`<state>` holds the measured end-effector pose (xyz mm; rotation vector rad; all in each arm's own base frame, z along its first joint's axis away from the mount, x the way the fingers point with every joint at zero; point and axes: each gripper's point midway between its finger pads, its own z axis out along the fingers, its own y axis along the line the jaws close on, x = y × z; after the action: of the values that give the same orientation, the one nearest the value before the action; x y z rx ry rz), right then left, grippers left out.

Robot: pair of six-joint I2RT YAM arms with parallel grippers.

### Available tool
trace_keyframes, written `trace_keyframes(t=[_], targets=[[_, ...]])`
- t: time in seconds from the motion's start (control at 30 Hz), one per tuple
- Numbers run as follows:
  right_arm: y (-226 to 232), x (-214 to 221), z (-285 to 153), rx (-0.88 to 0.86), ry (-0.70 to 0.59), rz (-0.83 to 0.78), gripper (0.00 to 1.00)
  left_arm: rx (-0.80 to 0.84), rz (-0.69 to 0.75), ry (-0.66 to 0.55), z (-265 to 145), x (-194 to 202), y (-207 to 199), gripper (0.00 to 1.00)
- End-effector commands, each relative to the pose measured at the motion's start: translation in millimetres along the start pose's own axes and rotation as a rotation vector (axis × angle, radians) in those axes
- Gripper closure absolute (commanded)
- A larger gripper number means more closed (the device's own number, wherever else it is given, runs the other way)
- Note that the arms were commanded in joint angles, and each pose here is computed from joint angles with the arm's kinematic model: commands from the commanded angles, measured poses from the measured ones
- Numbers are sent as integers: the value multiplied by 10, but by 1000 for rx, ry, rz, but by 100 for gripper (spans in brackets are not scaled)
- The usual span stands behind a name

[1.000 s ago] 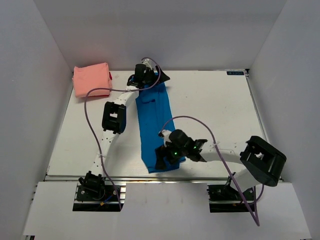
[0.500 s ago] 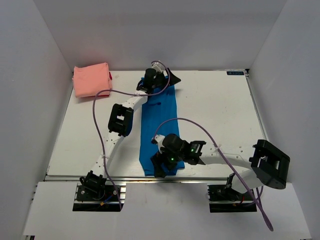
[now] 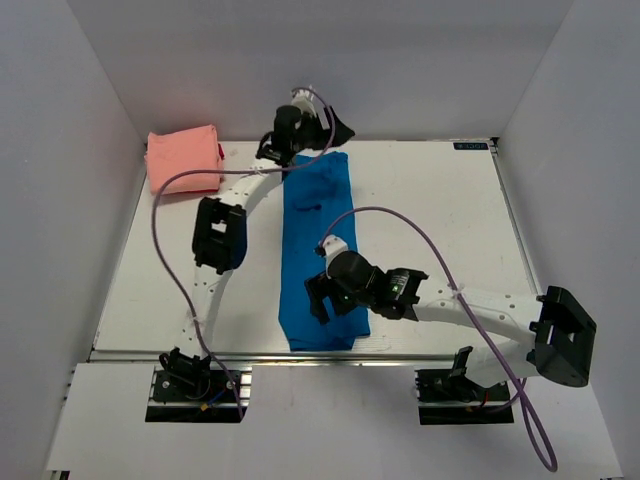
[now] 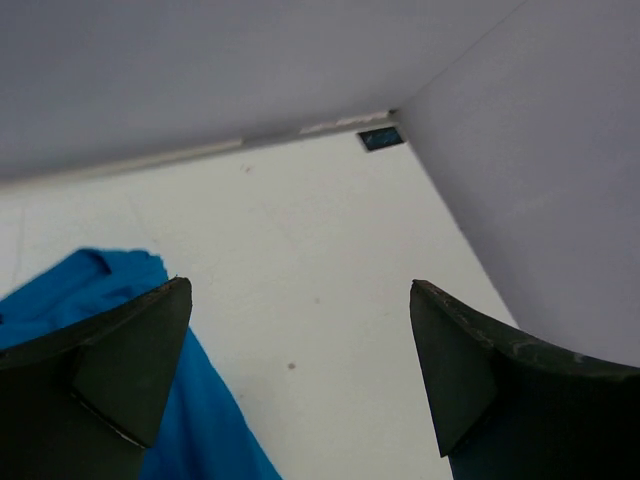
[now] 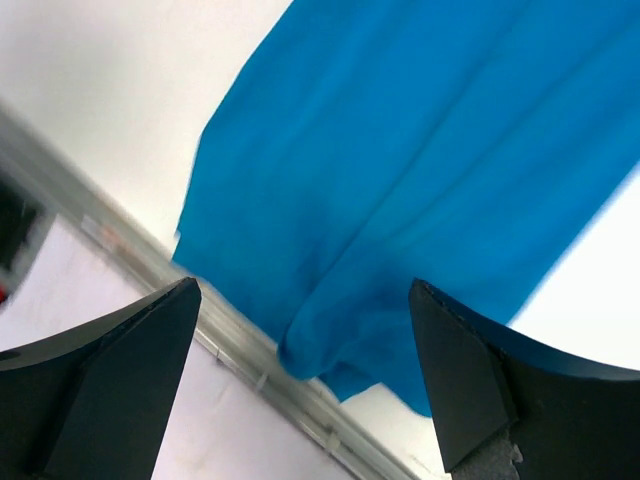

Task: Fold and stack the t-shirts
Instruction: Rotate the tshirt 90 degrees

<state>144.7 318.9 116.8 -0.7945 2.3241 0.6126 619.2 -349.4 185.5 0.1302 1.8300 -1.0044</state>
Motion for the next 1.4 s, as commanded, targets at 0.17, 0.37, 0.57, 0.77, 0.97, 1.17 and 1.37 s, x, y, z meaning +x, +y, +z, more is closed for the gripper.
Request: trace_keyframes(t=[0.17,0.37,0.57,0.77,0.97,1.17,1.37], targets=[[-655,-805,-149,325,-229,142,10,-165,244,-206,-1649,-1302,-820,0],[-1080,-1096,390,388,-137,171,10,-369,158,-160,-2892,-323,-516,0],[-1293,-1182,1116,336,-13,183,10,-382,3,12,-3380,733,-333,0],[-1721,-962,1618,385,101,261,10,-392,-89,178,-3607,1353,-248,0],[-2029,-975,1925,423,136,297,10,-333,-157,294,-3726,1853,-249,0],[-2349,-1235,2253,410,122,376,10,-355,-183,393,-3885,2120,-212,0],[-1982,-1606,2083,247,71,354,10,-298,-182,453,-3890,2251,-291,0]])
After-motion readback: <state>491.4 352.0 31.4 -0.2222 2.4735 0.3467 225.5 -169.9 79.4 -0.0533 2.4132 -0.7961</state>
